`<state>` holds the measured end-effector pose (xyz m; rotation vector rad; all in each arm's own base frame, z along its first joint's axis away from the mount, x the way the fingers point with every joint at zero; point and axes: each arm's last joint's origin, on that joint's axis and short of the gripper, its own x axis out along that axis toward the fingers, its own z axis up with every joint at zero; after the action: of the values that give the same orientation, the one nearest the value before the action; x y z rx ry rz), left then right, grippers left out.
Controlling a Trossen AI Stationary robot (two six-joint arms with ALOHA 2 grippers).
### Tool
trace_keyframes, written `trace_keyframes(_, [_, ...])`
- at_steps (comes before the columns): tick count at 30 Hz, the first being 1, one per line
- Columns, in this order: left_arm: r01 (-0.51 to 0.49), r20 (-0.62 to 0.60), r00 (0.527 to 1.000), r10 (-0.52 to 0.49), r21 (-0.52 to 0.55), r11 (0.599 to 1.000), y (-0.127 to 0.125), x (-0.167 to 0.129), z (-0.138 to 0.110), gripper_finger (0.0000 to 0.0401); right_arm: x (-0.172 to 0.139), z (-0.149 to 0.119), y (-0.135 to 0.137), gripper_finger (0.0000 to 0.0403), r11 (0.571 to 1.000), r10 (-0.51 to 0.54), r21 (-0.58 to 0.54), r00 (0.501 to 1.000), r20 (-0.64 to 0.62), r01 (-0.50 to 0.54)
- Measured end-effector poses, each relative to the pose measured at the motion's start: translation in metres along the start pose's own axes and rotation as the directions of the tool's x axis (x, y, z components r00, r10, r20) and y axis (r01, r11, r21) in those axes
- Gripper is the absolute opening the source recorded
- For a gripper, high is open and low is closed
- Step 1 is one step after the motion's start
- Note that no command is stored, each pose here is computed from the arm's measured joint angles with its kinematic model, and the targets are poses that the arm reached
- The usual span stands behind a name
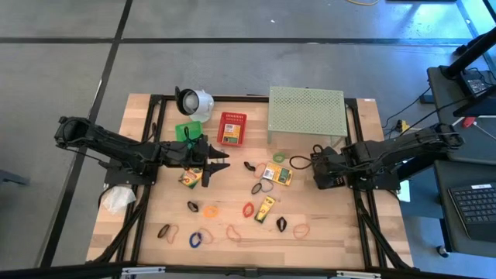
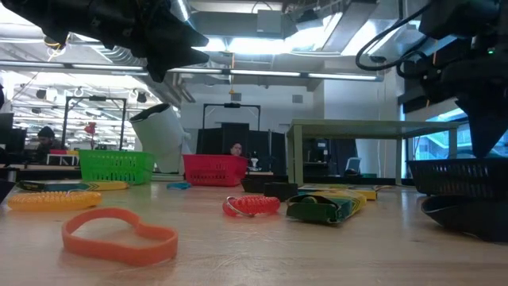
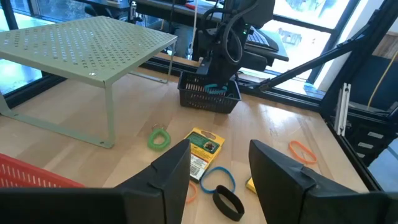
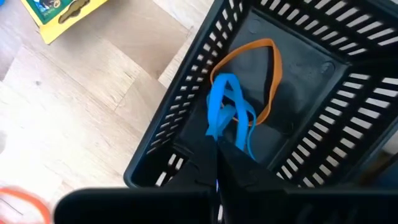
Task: Pick & Place Office Desk Supplies
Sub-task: Put the blue rubber band into the black basket
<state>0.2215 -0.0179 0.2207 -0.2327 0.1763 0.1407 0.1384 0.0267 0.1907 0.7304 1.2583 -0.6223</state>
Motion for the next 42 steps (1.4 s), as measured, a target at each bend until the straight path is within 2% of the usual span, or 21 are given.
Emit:
trace_keyframes(3, [0.000, 0.000, 1.000, 0.000, 0.000, 1.000, 0.000, 0.000, 0.000, 0.0160, 0.000, 0.000, 0.000, 0.0003, 1.000, 0.000, 0.001, 1.000, 0.000, 0.000])
trace_keyframes(6, [0.004, -0.001, 1.000, -0.004, 0.000, 1.000, 0.000, 0.000, 0.000, 0.0161, 0.000, -0.001, 0.001, 0.0024, 1.000, 0.017, 0.001, 0.999, -0.033, -0.017])
trace_keyframes(10, [0.004, -0.001, 1.000, -0.004, 0.000, 1.000, 0.000, 0.000, 0.000, 0.0159, 0.000, -0.001, 0.001, 0.0077, 1.000, 0.023, 0.006, 0.999, -0.046, -0.022])
trace_keyframes(17, [0.018, -0.005, 1.000, -0.018, 0.000, 1.000, -0.001, 0.000, 0.000, 0.0161, 0.000, 0.000, -0.001, 0.0178, 0.999, -0.018, 0.031, 1.000, 0.009, 0.017])
trace_keyframes(21, [0.018, -0.005, 1.000, -0.018, 0.000, 1.000, 0.000, 0.000, 0.000, 0.0158, 0.000, -0.001, -0.004, 0.0211, 0.999, -0.046, 0.027, 0.999, -0.006, 0.046])
trace_keyframes(29, [0.018, -0.005, 1.000, -0.018, 0.000, 1.000, -0.001, 0.000, 0.000, 0.0157, -0.011, 0.005, 0.000, 0.0206, 0.999, -0.013, 0.040, 1.000, 0.008, 0.013])
trace_keyframes(33, [0.018, -0.005, 1.000, -0.018, 0.000, 1.000, -0.001, 0.000, 0.000, 0.0161, -0.016, 0.006, -0.004, 0.0201, 0.993, -0.104, 0.064, 0.995, 0.006, 0.104])
trace_keyframes(38, [0.018, -0.005, 1.000, -0.018, 0.000, 1.000, 0.000, 0.000, 0.000, 0.0160, -0.018, 0.009, 0.001, 0.0196, 0.995, -0.059, 0.080, 0.998, 0.036, 0.056])
trace_keyframes(42, [0.022, -0.002, 1.000, -0.022, -0.001, 1.000, -0.001, 0.000, 0.000, 0.0159, -0.017, 0.009, -0.004, 0.0196, 0.986, -0.112, 0.128, 0.994, 0.015, 0.110])
